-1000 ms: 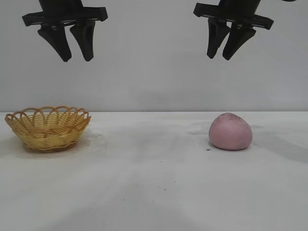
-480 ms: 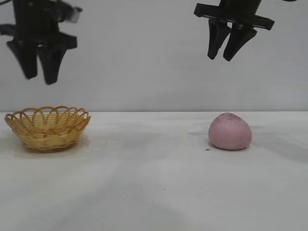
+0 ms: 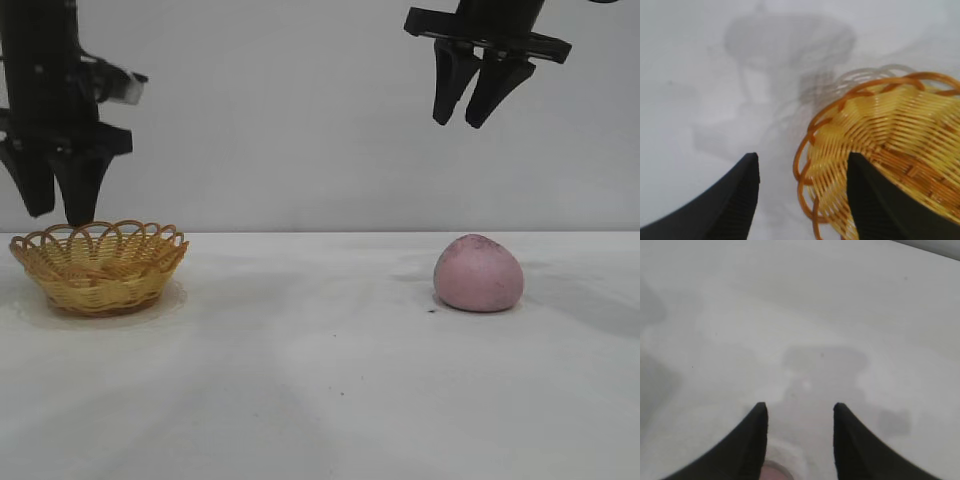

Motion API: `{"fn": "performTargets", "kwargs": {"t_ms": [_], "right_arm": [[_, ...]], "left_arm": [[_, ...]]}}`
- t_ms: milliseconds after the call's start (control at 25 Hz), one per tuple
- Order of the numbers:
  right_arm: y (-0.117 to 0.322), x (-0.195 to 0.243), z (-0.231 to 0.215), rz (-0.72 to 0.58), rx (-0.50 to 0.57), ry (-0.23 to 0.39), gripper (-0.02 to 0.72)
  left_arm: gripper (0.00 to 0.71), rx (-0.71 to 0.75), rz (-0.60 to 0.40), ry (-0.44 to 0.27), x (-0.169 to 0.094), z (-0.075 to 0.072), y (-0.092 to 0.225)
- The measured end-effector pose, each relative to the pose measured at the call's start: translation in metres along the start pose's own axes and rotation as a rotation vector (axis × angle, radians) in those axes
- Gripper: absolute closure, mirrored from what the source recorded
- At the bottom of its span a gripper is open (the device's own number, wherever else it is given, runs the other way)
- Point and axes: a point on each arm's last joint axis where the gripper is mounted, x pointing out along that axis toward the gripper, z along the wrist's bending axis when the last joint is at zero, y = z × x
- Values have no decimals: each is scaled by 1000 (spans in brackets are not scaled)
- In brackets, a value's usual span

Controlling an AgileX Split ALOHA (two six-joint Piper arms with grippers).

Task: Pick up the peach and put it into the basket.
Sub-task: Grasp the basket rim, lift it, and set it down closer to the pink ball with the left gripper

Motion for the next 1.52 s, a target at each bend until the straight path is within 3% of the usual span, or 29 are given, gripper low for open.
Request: {"fn": "performTargets", "kwargs": {"t_ms": [120, 280, 320, 480, 520, 720, 880, 1160, 1520], "right_arm": [[0, 0, 0, 2, -3, 3, 398], [0, 0, 0, 3, -4, 4, 398], [0, 0, -1, 5, -5, 6, 398], [0, 0, -1, 5, -6, 7, 398], [0, 0, -1, 5, -6, 7, 398], [1, 0, -1, 6, -9, 10, 398], [1, 0, -1, 6, -10, 10, 398], [0, 0, -1, 0, -10, 11, 398], [1, 0, -1, 6, -10, 10, 398]], "left_arm": [[322, -1, -9, 13, 9, -2, -2], [611, -16, 0, 35, 16, -3, -3], [642, -37, -4, 48, 15, -4, -4], [639, -178, -12, 111, 13, -8, -5], [710, -223, -12, 151, 13, -11, -3], [710, -442, -53, 322, 9, -35, 28], [710, -550, -131, 380, -8, -56, 60], [710, -615, -203, 445, -23, -90, 66], [710, -628, -163, 450, -8, -97, 68]]}}
